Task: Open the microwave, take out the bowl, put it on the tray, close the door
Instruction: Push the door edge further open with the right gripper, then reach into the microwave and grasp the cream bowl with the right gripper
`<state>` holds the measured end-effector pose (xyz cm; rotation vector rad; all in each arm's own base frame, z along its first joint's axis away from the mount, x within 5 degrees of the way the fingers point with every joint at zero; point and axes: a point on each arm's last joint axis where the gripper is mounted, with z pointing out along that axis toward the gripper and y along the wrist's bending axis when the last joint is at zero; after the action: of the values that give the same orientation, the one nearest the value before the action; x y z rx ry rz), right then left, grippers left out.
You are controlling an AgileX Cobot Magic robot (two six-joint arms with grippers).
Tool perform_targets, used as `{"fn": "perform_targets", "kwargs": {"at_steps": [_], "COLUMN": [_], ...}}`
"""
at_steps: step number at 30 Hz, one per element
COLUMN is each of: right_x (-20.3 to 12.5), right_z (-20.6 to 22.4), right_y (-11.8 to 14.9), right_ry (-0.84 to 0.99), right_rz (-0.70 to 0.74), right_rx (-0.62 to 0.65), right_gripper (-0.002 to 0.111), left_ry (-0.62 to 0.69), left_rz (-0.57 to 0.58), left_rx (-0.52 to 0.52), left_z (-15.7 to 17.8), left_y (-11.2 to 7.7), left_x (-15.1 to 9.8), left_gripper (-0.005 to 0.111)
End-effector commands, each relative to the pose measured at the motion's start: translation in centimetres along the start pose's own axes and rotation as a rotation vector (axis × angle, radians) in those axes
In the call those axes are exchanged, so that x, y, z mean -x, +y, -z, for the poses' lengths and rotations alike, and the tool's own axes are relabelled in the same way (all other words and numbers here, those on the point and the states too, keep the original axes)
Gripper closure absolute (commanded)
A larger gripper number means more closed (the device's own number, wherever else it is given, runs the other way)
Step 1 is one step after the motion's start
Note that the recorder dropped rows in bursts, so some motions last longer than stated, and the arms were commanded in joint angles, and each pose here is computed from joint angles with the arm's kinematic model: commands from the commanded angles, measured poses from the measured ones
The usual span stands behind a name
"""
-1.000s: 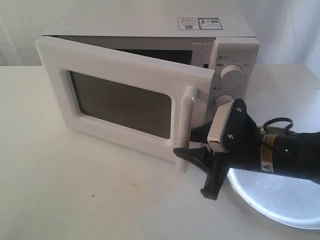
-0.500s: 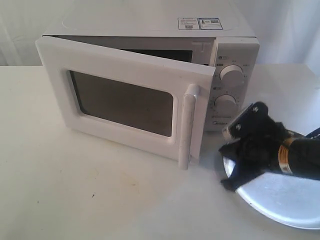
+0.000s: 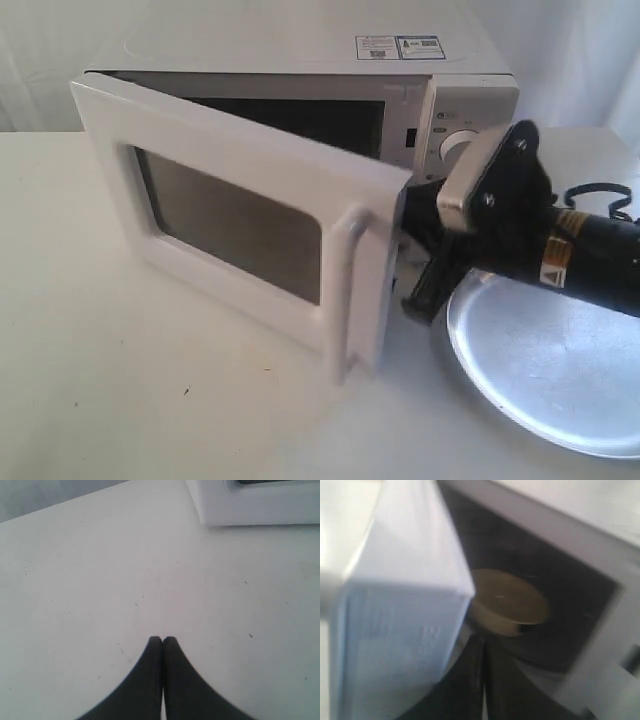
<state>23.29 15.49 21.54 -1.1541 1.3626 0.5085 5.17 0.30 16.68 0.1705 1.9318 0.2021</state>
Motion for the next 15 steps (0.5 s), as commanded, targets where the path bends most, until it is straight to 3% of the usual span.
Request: {"fn": "perform_targets", "kwargs": {"at_steps": [1, 7, 11, 15], "right_x": [-0.8, -0.7, 0.0, 0.1], "right_z": [0.4, -0.3, -1.8, -4.9], "right_y": [2.4, -0.7, -0.7, 1.1], "right_ry": [0.066, 0.07, -0.038, -0.079], "right_rz": [0.228, -0.024, -0.02, -0.029], "right_rx": [0.284, -0.052, -0.022, 0.1], "right_gripper": [0.108, 0.108, 0.108, 0.108], "left_ry": [-0.002, -0.002, -0.002, -0.002], "left_rz": [0.006, 0.006, 0.006, 0.006], "left_rx": [-0.005, -0.005, -0.005, -0.005], "left_z": [0.0, 0.0, 0.0, 0.0], "left_y": [-0.1, -0.1, -0.1, -0.1], "left_x": [0.0, 0.0, 0.0, 0.0], "left_gripper": [0.107, 0.107, 0.107, 0.107]}}
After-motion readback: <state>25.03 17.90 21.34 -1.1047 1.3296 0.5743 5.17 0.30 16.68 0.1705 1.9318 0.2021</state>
